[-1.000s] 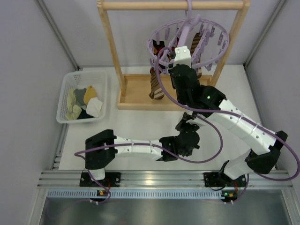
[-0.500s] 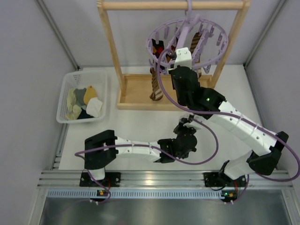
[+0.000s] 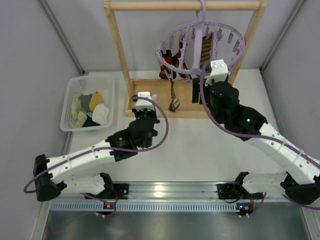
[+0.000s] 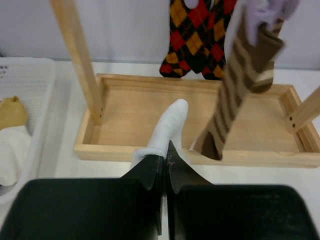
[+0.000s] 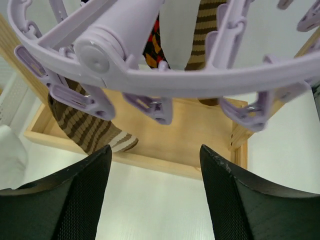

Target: Remove the socks clipped to the hanger

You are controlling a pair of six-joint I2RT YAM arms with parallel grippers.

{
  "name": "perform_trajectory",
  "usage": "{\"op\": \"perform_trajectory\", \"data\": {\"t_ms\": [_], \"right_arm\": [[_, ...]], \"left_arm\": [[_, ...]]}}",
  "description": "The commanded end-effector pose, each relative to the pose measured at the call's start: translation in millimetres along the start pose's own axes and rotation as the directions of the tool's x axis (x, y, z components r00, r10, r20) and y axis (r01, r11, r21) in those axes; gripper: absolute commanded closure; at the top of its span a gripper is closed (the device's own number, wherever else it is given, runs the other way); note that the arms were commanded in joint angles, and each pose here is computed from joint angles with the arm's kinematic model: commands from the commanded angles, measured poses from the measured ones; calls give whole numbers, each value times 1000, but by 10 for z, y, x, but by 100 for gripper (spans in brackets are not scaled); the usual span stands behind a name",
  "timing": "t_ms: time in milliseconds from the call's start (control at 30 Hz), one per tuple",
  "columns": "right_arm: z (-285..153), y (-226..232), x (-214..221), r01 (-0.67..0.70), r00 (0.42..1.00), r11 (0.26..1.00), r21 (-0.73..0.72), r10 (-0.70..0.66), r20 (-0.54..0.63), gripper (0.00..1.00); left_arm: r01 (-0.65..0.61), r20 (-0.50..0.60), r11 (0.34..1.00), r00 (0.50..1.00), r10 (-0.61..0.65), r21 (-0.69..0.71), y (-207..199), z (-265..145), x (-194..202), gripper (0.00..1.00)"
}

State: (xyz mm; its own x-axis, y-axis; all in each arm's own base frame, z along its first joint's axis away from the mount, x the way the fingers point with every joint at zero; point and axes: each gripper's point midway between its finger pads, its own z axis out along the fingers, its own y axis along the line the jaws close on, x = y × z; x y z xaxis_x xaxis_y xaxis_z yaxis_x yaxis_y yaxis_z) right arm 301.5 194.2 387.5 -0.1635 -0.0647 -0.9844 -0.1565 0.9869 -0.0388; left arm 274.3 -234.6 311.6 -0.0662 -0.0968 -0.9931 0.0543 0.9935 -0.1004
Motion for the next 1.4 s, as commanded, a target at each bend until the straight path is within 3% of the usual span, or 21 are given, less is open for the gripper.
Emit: {"op": "perform_trajectory", "data": {"t_ms": [0,267,300,367,533,633,700,733,767,833,867,967,1100,1167,1233,1333,1367], "right_arm": [[-243,-93,-116,-83,995,994,-70,86,44,31],[-689,-303,31,-129,987,976,-177,143,71,17],[-728,-309,39,-128,987,973,-193,144,76,16],[-807,-388,73,-129,985,973,-194,147,85,16],[-947,-527,133,-130,985,973,-192,149,91,16],[-1024,-607,161,-140,980,971,-193,163,111,15],[-1062,-659,193,-143,978,972,-189,167,122,15],[-1070,-668,203,-140,979,972,-189,165,121,15],[-1083,-680,211,-139,979,972,-188,163,119,15],[-1095,-701,252,-124,984,975,-182,144,104,15],[-1102,-715,256,-121,985,976,-179,141,103,14],[-1113,-748,314,-116,987,979,-167,133,91,14],[-1105,-764,363,-128,985,979,-158,144,94,14],[-1086,-748,399,-125,986,979,-158,140,88,14],[-1066,-737,442,-121,988,980,-155,134,78,13],[-1057,-737,488,-132,987,980,-148,143,67,13],[-1064,-722,500,-133,988,979,-157,144,61,13]], "left_arm": [[4,-51,999,999,-7,-46,407,-57,77,100],[127,-89,968,985,-149,-218,1370,406,-217,100],[146,-98,944,978,-182,-295,1693,537,-202,100],[197,-106,937,966,-236,-289,1867,705,-309,100],[238,-154,837,923,-353,-493,2911,1189,-110,100],[278,-177,819,894,-412,-502,3130,1387,-26,100],[272,-196,792,878,-437,-546,3295,1491,159,89],[271,-199,791,877,-438,-548,3318,1536,164,79],[255,-219,793,874,-433,-553,3342,1571,233,38],[244,-211,781,878,-430,-574,3389,1564,223,13],[243,-208,778,879,-430,-579,3396,1549,222,1],[267,-185,787,883,-431,-555,3331,1469,100,1],[332,-197,864,883,-426,-380,2853,1358,-144,1],[302,-222,934,913,-341,-192,2315,1315,-296,1],[291,-243,955,932,-270,54,1706,1223,-408,1],[213,-158,897,974,-163,386,1010,1005,-523,1],[189,-177,870,977,-119,456,839,911,-285,1]]}}
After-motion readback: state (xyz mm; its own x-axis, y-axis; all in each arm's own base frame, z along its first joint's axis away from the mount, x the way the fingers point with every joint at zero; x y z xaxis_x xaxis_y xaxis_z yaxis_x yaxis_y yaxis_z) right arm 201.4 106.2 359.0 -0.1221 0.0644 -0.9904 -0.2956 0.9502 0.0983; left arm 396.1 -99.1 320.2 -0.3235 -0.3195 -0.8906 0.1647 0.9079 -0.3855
